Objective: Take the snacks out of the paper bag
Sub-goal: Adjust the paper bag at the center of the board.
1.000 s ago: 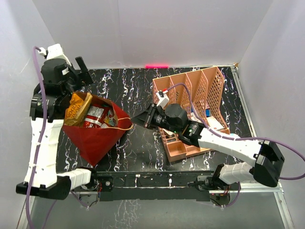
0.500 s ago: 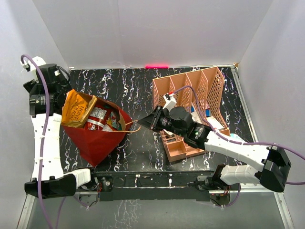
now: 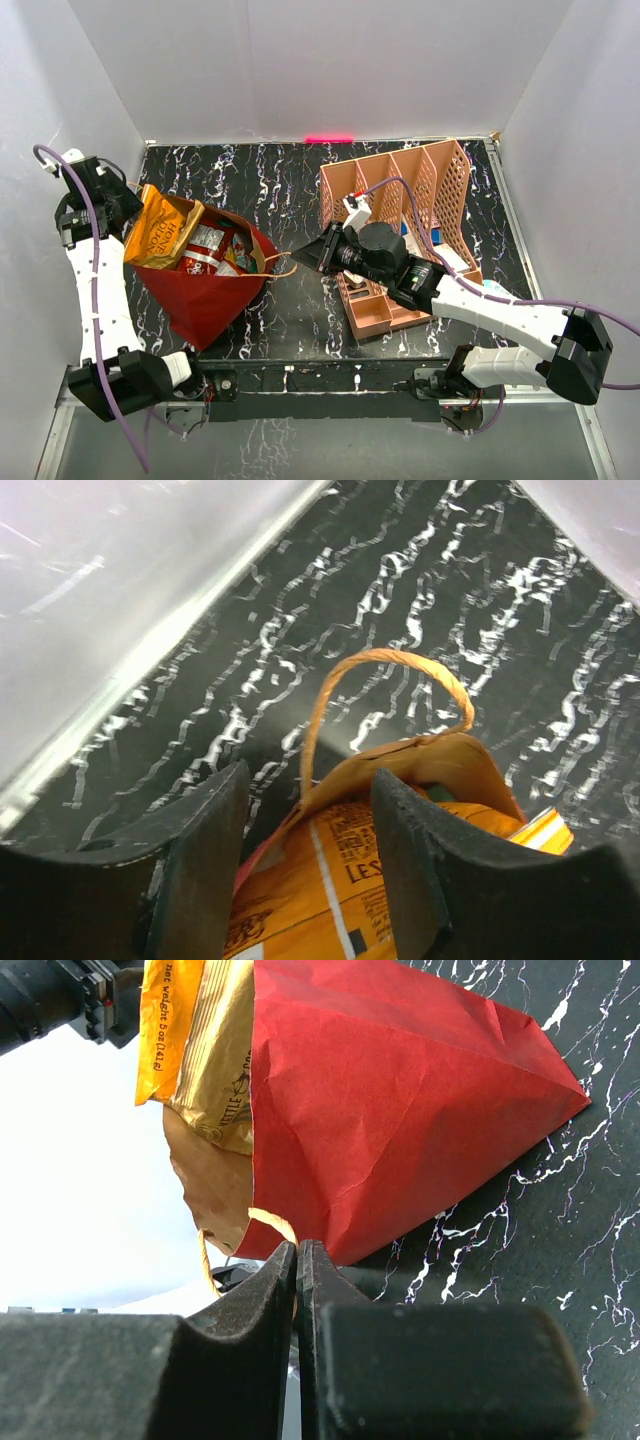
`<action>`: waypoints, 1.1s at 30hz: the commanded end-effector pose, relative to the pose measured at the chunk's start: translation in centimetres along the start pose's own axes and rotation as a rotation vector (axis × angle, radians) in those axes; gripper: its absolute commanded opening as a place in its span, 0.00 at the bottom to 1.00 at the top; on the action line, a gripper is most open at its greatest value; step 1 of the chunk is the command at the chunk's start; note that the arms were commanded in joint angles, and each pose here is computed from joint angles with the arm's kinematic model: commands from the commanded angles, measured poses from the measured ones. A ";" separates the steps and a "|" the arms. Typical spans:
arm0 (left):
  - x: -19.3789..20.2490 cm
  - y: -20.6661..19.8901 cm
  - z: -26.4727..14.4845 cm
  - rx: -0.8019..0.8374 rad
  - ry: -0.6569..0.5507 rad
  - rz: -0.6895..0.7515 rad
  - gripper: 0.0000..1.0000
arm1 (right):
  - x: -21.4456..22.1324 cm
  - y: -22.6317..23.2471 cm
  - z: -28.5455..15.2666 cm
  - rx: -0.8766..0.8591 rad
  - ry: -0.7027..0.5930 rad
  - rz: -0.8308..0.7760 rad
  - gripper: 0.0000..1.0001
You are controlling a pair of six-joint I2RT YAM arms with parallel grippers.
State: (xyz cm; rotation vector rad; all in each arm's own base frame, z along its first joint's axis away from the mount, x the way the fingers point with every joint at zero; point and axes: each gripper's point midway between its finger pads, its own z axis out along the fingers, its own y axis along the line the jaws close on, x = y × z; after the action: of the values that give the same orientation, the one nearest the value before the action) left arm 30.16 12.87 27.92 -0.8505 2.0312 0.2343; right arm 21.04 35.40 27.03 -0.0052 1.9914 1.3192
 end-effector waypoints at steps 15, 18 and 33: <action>-3.7 -4.8 3.3 0.335 -0.116 -0.039 0.34 | -3.7 1.7 -0.8 -0.063 -0.084 -0.065 0.07; -5.8 -6.5 2.0 0.428 -0.182 -0.026 0.06 | -3.6 1.7 -0.3 -0.064 -0.070 -0.077 0.07; -16.4 -12.9 -11.4 0.824 -0.379 -0.149 0.00 | -5.3 7.4 3.4 -0.189 0.017 -0.226 0.07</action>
State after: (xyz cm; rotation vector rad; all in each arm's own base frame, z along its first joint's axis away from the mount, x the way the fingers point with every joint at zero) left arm 38.71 7.87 39.65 -0.5438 1.7466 -0.4052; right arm 23.71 37.99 29.89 -0.2631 1.9567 1.2534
